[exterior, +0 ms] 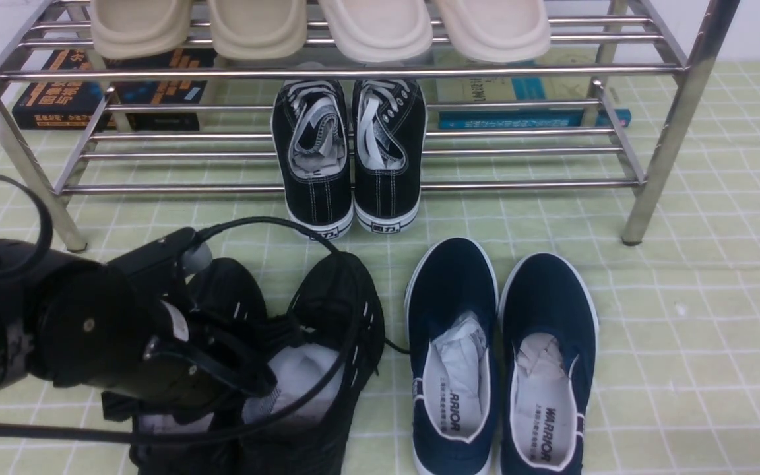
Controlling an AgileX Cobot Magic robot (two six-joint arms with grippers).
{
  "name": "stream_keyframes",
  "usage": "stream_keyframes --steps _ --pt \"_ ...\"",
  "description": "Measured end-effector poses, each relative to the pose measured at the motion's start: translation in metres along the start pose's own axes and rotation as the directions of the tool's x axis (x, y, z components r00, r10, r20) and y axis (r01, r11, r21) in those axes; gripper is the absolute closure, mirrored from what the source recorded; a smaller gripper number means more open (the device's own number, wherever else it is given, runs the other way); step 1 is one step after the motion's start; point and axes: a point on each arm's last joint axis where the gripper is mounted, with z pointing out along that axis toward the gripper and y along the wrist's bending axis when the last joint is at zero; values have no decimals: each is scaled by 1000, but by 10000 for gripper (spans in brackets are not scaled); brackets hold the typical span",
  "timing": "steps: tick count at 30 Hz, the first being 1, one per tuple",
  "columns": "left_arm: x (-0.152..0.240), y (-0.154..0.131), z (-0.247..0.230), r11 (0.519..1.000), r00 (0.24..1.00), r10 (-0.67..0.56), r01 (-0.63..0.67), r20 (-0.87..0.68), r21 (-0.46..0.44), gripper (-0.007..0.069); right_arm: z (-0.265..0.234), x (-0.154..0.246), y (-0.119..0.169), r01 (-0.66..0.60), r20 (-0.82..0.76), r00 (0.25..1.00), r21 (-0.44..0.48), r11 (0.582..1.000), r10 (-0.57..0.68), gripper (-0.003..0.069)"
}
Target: Take the shoes off the shelf with your hand from the green coffee tablecloth.
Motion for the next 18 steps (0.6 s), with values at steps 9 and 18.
stream_keyframes --steps 9,18 --pt "-2 -18 -28 989 993 110 -105 -46 100 158 0 0 0 0 0 1000 0 1000 0 421" --pt "-21 -37 -123 928 933 332 -349 137 129 270 0 0 0 0 0 1000 0 1000 0 421"
